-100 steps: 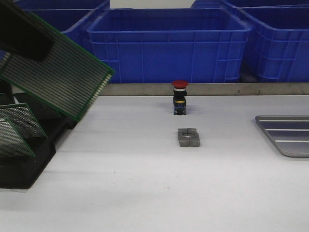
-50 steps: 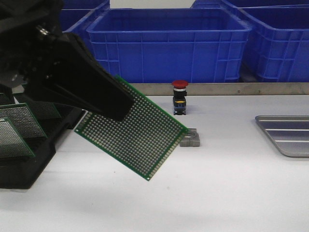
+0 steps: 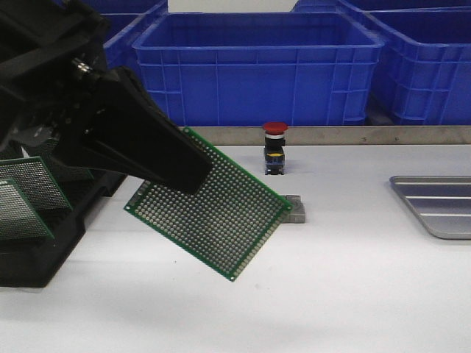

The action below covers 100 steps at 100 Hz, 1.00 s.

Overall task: Place circuit board on tray
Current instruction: 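Bring the right gripper to the held board and grasp its edge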

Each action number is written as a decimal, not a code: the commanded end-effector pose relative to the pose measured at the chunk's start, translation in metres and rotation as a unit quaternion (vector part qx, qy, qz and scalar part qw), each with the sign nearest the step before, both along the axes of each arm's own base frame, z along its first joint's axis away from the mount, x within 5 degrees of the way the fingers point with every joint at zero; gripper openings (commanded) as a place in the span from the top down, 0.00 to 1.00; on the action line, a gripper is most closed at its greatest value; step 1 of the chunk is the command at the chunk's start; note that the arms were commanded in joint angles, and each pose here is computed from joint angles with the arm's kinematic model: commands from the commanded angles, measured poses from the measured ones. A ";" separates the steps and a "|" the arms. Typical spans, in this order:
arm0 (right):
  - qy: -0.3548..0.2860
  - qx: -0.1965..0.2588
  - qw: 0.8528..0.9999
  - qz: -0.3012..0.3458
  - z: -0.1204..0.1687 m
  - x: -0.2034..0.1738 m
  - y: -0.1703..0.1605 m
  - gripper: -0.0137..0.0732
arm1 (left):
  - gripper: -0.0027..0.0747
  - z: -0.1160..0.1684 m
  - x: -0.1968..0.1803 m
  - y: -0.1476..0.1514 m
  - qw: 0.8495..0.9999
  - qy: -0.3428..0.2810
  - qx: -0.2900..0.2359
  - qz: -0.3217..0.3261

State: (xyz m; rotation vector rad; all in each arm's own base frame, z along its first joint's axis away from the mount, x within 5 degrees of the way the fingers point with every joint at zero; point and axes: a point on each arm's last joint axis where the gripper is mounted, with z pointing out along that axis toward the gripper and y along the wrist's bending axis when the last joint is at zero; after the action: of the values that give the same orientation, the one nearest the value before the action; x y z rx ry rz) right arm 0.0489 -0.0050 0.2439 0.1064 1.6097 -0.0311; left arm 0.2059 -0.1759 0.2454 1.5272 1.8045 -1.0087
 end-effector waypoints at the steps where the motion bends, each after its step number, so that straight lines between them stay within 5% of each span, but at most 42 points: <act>1: 0.034 0.004 0.999 -0.004 0.025 0.003 -0.001 0.91 | 0.99 0.018 -0.002 -0.005 0.999 -0.004 -0.041 0.002; 24: 0.175 0.065 0.982 0.014 0.043 0.036 0.002 0.91 | 0.99 0.018 -0.002 -0.005 0.999 -0.004 -0.041 0.002; 45: 0.209 0.080 0.966 0.129 0.052 0.060 0.026 0.90 | 0.99 0.018 -0.002 -0.005 0.999 -0.004 -0.041 0.002; 59: 0.223 0.050 0.948 0.219 0.055 0.066 0.048 0.71 | 0.99 0.018 -0.002 -0.005 0.999 -0.004 -0.041 0.002; 78: 0.233 0.008 0.924 0.302 0.054 0.078 0.075 0.29 | 0.99 0.018 -0.002 -0.005 0.999 -0.004 -0.041 0.002; 100: 0.243 -0.063 0.882 0.399 0.053 0.093 0.113 0.26 | 0.99 0.018 -0.002 -0.005 0.999 -0.004 -0.041 0.002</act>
State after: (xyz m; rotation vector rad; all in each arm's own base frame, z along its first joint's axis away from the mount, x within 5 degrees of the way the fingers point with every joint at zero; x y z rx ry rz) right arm 0.1313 0.0936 0.2815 -0.6552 2.1492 0.5040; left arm 0.2060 -0.1760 0.2455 1.5243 1.8046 -1.0094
